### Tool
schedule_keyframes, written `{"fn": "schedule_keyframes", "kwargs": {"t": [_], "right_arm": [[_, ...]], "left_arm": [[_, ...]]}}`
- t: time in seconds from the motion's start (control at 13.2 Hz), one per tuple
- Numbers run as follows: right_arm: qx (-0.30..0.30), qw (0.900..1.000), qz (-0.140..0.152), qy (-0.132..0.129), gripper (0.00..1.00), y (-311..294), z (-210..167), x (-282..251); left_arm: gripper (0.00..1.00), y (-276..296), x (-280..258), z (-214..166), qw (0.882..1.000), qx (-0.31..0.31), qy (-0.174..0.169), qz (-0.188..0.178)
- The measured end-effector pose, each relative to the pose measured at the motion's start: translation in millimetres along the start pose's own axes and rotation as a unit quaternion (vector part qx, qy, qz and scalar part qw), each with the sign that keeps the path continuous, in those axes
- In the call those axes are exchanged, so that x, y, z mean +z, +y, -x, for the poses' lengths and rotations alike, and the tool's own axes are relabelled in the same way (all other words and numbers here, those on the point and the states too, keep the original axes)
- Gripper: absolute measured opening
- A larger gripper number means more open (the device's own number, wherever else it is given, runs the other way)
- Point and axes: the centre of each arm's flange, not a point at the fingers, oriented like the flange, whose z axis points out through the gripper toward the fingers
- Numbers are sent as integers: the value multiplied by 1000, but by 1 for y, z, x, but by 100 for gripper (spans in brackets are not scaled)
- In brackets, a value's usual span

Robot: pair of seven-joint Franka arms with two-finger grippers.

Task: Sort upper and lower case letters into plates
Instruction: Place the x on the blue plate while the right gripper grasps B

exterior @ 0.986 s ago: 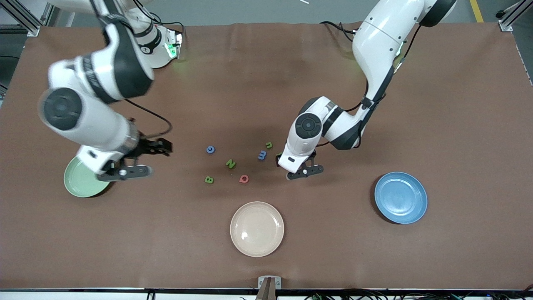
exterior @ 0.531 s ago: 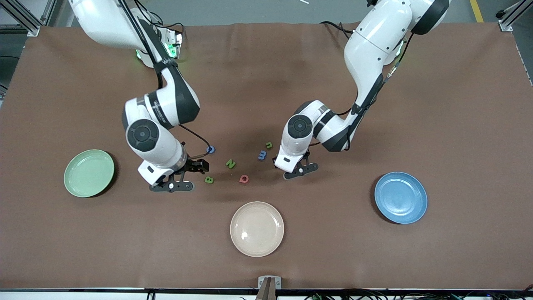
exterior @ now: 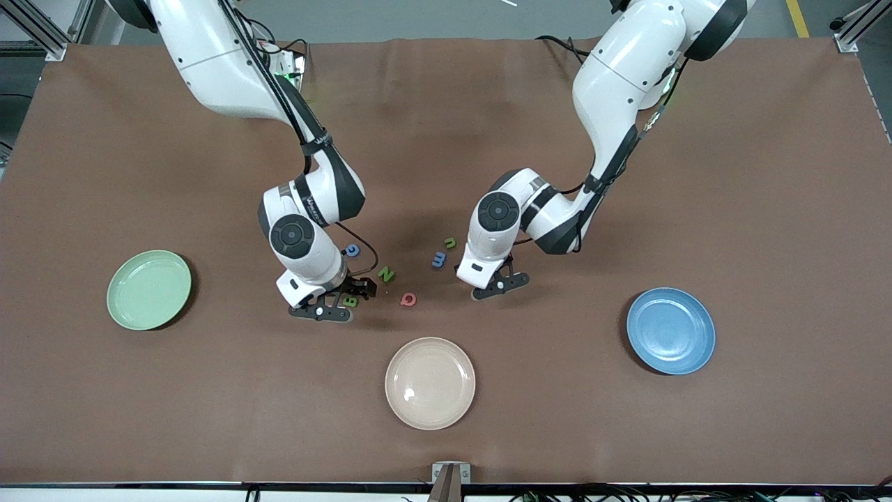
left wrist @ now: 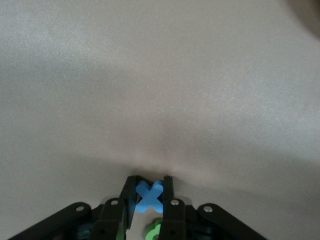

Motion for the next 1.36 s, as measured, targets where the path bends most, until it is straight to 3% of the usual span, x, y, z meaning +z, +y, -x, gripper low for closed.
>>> {"fn": "schedule_keyframes", "kwargs": {"t": [0.23, 0.53, 0.68, 0.76, 0.91, 1.14, 1.36], "right_arm": [[26, 1000, 4, -2, 100, 0, -5, 14], [61, 998, 5, 1, 93, -2, -13, 23], [65, 998, 7, 0, 78, 1, -15, 28], [66, 998, 8, -1, 78, 1, -15, 29], [70, 997, 8, -7, 67, 2, -13, 31], [85, 996, 7, -34, 64, 3, -9, 34], [88, 995, 7, -39, 59, 2, -9, 33]], "left_arm": [[25, -10, -5, -20, 1000, -11, 10, -5], [25, -68, -66, -105, 999, -36, 26, -30], [25, -120, -86, -157, 999, -24, 31, -32], [25, -146, -88, -180, 999, -13, 30, -34], [25, -194, -84, -212, 999, 4, 23, -40], [25, -241, -75, -236, 998, 36, 11, -46], [25, -270, -74, -249, 996, 79, 3, -50]]}}
